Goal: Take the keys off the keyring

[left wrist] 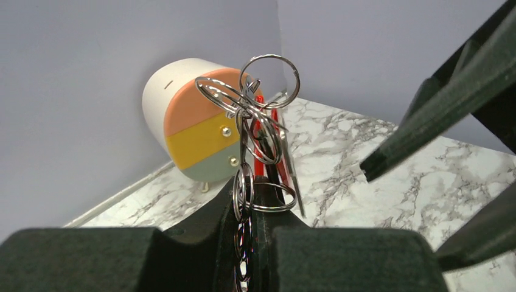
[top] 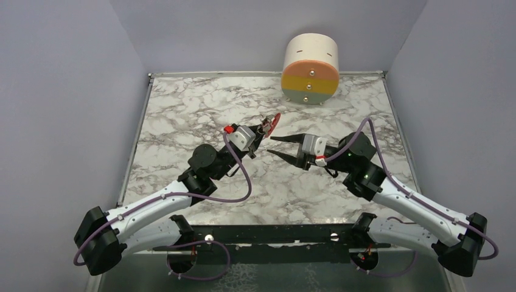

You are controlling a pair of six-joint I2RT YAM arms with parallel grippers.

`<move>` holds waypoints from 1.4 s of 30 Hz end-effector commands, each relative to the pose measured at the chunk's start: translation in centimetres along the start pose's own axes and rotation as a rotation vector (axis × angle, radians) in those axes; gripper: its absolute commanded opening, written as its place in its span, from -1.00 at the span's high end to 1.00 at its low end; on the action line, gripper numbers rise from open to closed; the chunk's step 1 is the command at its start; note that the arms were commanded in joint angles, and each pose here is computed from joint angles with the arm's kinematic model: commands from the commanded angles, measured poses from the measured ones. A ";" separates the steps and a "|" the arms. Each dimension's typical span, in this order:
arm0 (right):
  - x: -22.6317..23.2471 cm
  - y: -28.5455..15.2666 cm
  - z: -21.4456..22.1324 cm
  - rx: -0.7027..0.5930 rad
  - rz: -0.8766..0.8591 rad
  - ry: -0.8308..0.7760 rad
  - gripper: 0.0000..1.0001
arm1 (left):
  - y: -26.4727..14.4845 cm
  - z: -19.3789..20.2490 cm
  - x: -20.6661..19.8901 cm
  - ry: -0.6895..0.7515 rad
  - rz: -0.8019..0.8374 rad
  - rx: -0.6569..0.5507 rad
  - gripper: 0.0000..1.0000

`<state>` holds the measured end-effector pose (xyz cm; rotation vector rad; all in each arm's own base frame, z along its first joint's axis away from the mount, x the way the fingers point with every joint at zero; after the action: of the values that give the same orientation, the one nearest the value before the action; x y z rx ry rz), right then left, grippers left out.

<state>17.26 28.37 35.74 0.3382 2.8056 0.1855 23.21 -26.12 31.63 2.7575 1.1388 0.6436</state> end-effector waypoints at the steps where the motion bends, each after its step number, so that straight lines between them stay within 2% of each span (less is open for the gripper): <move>1: 1.1 -0.4 -0.6 0.007 -0.051 0.017 0.27 | -0.1 -3.2 2.2 0.005 -0.086 -0.096 1.00; 9: 0.5 -1.6 -3.6 -0.094 0.011 -0.022 0.29 | -0.2 -3.2 2.1 0.008 -0.079 -0.098 1.00; 14: -1.9 -1.8 -6.9 -0.184 0.148 -0.020 0.69 | -0.1 -3.0 1.5 0.009 -0.049 -0.099 1.00; 18: -3.5 -0.7 -8.8 -0.169 0.185 0.005 0.75 | 0.1 -2.8 0.7 0.018 0.003 -0.102 1.00; 21: -5.8 0.2 -9.9 -0.124 0.278 0.032 0.95 | 0.2 -2.8 -0.1 0.033 0.055 -0.111 1.00; 22: -6.5 0.4 -10.9 -0.129 0.307 0.035 0.97 | 0.2 -2.7 -0.4 0.039 0.072 -0.110 1.00; 25: -8.2 1.3 -12.1 -0.083 0.354 0.060 0.96 | 0.3 -2.5 -1.3 0.058 0.117 -0.108 1.00; 26: -8.6 1.8 -12.1 -0.046 0.358 0.074 0.90 | 0.4 -2.3 -1.5 0.066 0.130 -0.105 1.00; 28: -9.5 2.8 -11.8 0.048 0.367 0.098 0.81 | 0.6 -2.0 -2.1 0.092 0.156 -0.098 1.00; 32: -11.0 2.8 -9.6 0.245 0.435 0.087 0.83 | 0.7 -1.6 -2.9 0.166 0.212 -0.090 1.00; 34: -11.5 1.4 -8.8 0.279 0.498 0.035 0.85 | 0.6 -1.3 -3.3 0.198 0.248 -0.081 1.00; 36: -11.5 -0.2 -8.2 0.302 0.526 -0.039 0.78 | 0.2 -1.1 -3.7 0.226 0.289 -0.079 1.00; 40: -9.4 -3.0 -6.0 0.397 0.416 -0.216 0.58 | -0.5 -1.4 -4.0 0.262 0.330 -0.089 1.00; 42: -8.9 -5.1 -6.7 0.335 0.451 -0.287 0.58 | -0.7 -1.7 -4.1 0.268 0.346 -0.093 1.00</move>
<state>24.34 24.63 43.49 1.0054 2.6342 -0.2183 20.79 -28.57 28.18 2.9611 0.7535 0.9779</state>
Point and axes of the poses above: each gripper's point midway between its finger pads, its own y axis out along the fingers, its own x axis along the line the jaws close on, z = x × y, the point moved 3 cm from there along -y, back along the fingers, and after that the axes turned 13 degrees about y, right-handed, at the moved point
